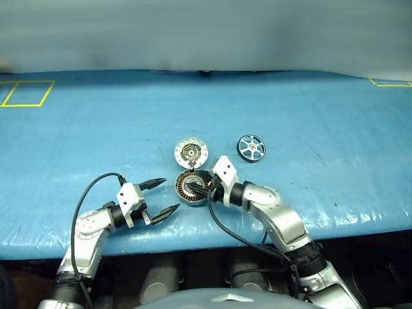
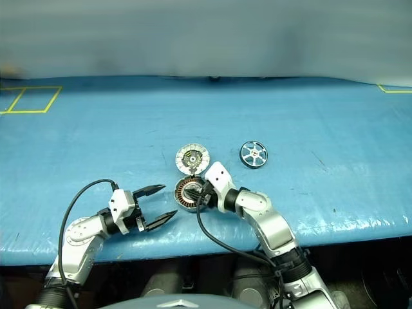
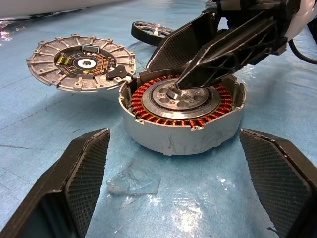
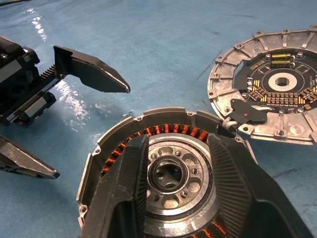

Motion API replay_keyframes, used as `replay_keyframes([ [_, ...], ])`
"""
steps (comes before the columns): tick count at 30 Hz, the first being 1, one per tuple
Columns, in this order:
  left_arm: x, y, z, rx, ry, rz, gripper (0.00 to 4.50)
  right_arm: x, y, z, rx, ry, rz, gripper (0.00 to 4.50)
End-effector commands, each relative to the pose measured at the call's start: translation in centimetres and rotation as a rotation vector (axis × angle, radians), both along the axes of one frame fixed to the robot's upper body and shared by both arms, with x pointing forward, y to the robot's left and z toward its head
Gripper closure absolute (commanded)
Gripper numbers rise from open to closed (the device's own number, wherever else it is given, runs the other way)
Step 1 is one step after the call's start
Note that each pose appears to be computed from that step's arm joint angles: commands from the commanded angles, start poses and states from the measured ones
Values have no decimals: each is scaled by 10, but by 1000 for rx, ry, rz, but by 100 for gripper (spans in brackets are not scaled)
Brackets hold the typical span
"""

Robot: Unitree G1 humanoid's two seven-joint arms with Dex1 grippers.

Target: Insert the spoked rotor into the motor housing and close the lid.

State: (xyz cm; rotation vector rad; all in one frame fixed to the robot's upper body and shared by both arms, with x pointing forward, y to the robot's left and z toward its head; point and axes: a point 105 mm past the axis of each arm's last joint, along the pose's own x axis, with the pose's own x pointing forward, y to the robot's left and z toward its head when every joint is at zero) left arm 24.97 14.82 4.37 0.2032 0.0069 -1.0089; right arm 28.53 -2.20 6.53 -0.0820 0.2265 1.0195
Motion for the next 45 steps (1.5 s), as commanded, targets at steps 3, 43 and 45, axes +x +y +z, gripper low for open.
replay_keyframes([
  [3,2,0,5,-4,-32,2,6,6,2,13,23,-37,-9,419],
  [43,4,5,2,6,-38,33,6,-2,0,-7,-149,-36,43,449],
  [45,4,5,2,7,-37,34,6,-1,-1,-10,-169,-35,38,449],
])
